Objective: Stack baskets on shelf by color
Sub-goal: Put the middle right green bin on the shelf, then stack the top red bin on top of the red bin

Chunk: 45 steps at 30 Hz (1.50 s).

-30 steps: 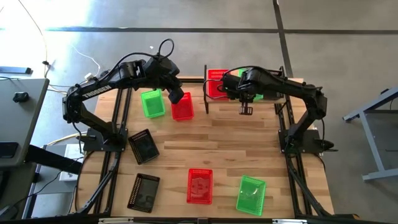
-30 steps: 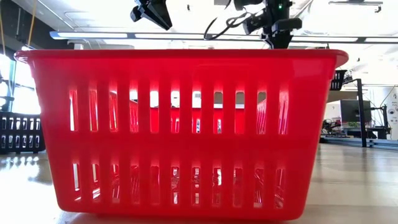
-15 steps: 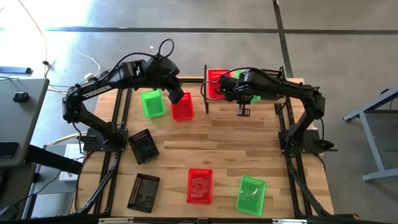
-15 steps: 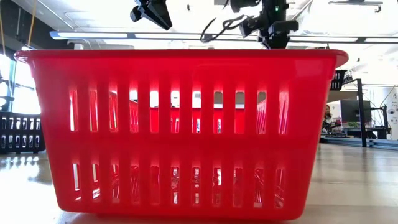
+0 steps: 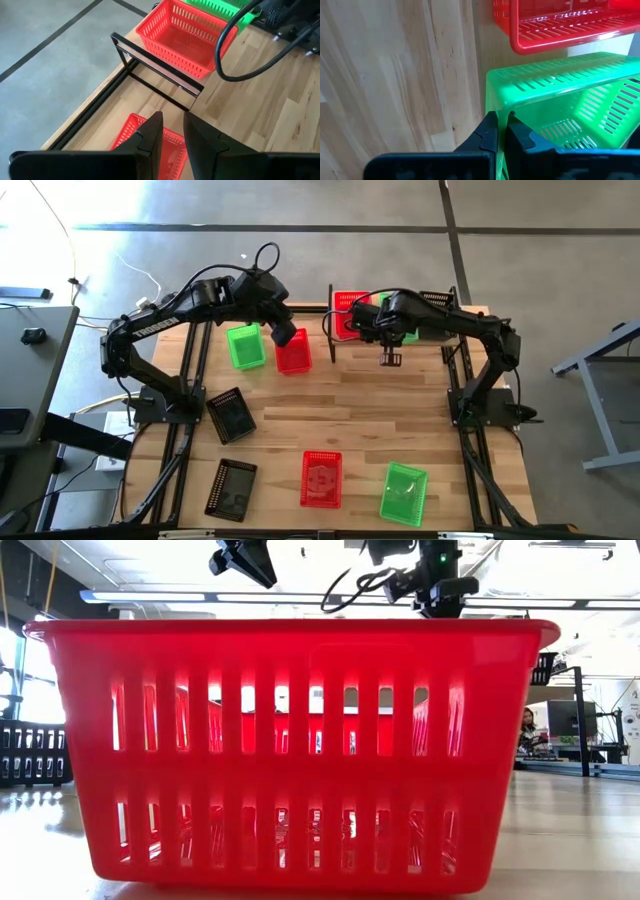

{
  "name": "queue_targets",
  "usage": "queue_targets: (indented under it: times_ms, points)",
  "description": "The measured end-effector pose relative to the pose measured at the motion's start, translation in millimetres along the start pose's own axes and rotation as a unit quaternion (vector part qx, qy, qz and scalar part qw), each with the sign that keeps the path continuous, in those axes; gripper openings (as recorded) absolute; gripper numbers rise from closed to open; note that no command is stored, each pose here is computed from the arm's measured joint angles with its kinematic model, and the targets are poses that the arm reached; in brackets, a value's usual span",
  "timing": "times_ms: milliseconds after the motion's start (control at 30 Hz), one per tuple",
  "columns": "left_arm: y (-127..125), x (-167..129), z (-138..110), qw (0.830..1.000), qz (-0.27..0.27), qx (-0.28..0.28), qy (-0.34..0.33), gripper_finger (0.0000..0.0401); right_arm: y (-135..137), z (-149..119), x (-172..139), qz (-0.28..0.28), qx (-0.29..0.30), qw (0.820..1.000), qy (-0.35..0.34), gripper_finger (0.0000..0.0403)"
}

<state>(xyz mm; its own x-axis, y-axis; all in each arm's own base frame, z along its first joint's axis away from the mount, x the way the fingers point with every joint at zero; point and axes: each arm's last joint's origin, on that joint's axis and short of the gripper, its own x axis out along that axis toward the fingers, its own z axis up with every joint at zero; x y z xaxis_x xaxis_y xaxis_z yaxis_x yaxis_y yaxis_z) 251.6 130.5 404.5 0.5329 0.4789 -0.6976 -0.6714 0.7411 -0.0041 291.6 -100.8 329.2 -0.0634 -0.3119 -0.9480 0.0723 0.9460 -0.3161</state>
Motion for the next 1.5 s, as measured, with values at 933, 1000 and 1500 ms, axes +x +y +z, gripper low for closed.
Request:
queue_targets:
  times_ms: [933, 1000, 1500]
  points:
    - [0, 0, -1, 1.0, 0.01, -0.007, 0.004, 0.0067, 4, 0, -20, -0.02, 0.047, 0.999, -0.017, 0.0068]
    - [0, 0, -2, 1.0, 0.008, -0.002, 0.008, 0.0067, 6, -1, -24, -0.016, 0.067, 0.997, -0.029, 0.0068]
    - [-1, 0, -5, 0.999, -0.021, 0.011, 0.029, 0.0067, 17, 0, -61, 0.061, 0.166, 0.979, -0.101, 0.0068]
